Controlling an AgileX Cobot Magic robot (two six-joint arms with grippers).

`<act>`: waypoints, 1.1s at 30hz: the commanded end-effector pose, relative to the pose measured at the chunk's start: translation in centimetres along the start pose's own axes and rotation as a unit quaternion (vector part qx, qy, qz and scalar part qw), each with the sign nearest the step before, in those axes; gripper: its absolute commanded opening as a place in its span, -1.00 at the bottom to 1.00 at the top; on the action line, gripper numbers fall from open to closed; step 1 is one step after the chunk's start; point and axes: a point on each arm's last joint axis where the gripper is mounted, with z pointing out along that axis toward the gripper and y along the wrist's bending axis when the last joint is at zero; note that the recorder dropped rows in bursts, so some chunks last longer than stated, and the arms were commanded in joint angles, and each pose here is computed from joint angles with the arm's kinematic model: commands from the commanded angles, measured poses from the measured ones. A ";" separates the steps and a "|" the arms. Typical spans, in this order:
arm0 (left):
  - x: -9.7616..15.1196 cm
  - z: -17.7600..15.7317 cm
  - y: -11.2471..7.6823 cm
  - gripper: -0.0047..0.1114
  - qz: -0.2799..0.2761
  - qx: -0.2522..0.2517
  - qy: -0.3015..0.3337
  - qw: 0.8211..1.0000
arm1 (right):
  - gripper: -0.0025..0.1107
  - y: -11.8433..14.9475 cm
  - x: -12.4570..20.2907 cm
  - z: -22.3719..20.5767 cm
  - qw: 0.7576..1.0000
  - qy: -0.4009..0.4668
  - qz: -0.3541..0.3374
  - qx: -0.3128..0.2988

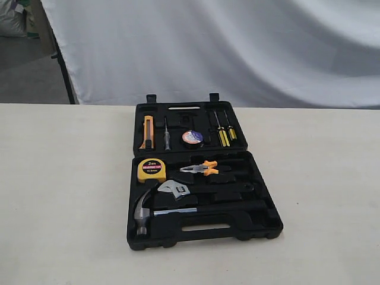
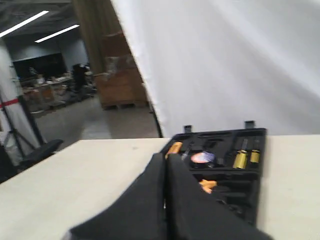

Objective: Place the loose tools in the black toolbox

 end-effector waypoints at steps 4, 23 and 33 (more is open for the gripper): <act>-0.2 0.0 0.1 -0.91 0.000 -0.010 -0.010 1.000 | -0.96 -1.5 0.4 -0.2 0.992 0.006 -0.006 0.128; -0.2 0.0 0.1 -0.91 0.000 -0.010 -0.010 1.000 | -0.96 -2.8 0.4 -0.7 0.966 0.016 -0.099 0.238; -0.2 0.0 0.1 -0.91 0.000 -0.010 -0.010 1.000 | -0.96 -2.8 0.4 -0.7 0.966 0.016 -0.101 0.238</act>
